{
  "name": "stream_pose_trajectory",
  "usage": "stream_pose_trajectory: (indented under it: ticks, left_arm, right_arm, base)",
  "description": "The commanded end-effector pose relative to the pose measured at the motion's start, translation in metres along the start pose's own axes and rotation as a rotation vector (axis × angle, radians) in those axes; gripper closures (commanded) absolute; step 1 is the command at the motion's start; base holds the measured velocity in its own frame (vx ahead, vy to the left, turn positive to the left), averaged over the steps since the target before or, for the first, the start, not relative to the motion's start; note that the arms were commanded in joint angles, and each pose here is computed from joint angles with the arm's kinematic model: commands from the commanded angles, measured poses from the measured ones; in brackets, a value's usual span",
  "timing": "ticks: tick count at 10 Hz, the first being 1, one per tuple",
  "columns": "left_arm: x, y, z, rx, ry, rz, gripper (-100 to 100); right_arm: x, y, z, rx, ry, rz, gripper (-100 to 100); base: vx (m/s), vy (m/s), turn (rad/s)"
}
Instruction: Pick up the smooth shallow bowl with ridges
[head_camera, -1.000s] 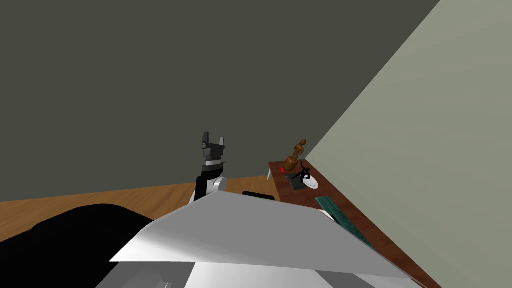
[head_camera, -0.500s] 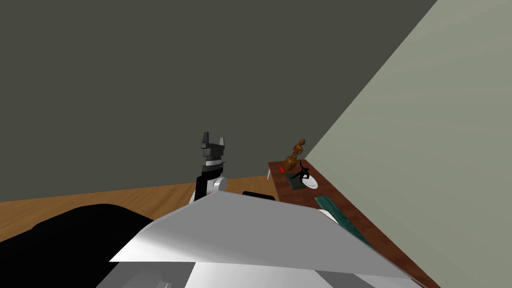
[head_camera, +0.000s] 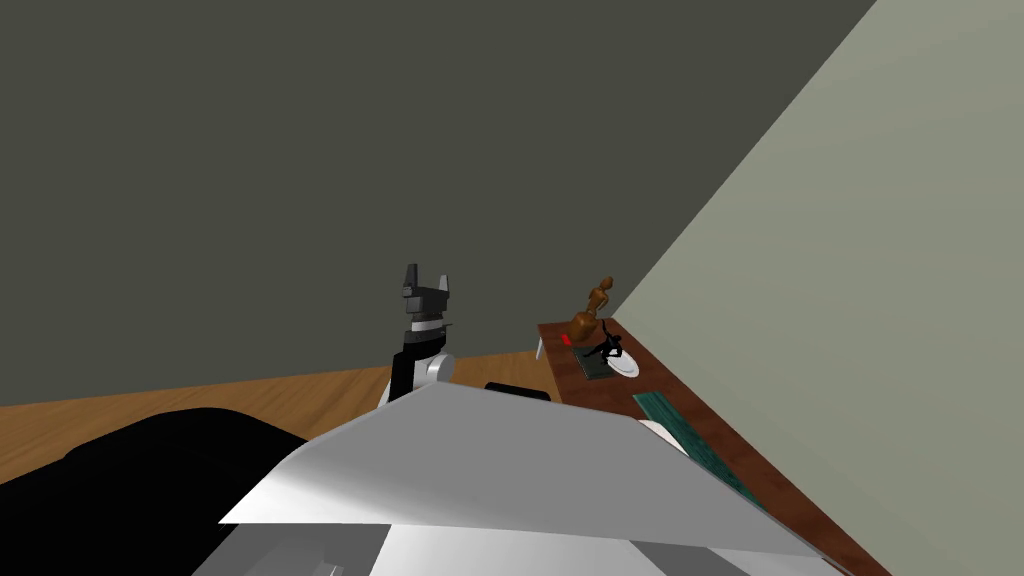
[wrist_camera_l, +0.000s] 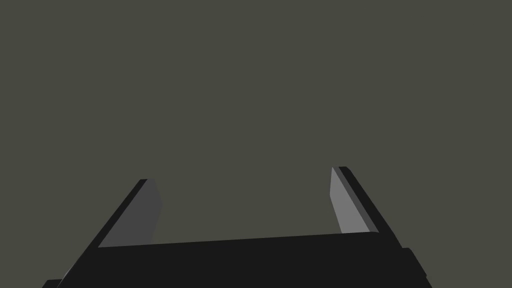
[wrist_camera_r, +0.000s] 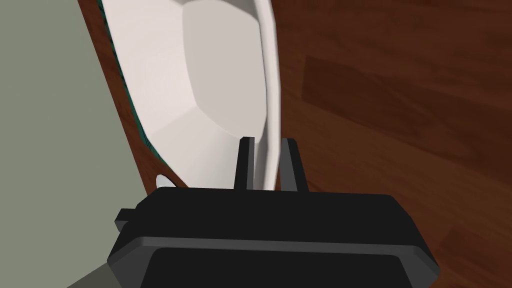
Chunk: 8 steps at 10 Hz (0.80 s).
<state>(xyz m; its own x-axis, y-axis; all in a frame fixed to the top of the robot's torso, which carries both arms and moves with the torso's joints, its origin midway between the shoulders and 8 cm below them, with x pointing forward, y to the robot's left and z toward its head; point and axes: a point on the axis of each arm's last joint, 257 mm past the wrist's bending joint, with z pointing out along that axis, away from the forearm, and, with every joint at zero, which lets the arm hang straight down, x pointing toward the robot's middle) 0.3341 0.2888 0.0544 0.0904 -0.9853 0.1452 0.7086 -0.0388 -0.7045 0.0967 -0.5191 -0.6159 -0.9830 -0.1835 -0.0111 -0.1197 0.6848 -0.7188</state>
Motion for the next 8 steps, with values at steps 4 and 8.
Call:
stream_pose_trajectory:
  ticks: [4,8]
  left_arm:
    - [0.0,0.0,0.0,0.0,0.0,0.0,0]
    - [0.0,0.0,0.0,0.0,0.0,0.0,0]
  right_arm:
    - [0.006,-0.028,0.017,-0.003,0.0,-0.001,100]
    - [0.005,-0.027,0.017,-0.006,0.0,0.001,0]
  base:
    - [-0.005,0.103,0.002]
    - [-0.001,0.027,-0.002]
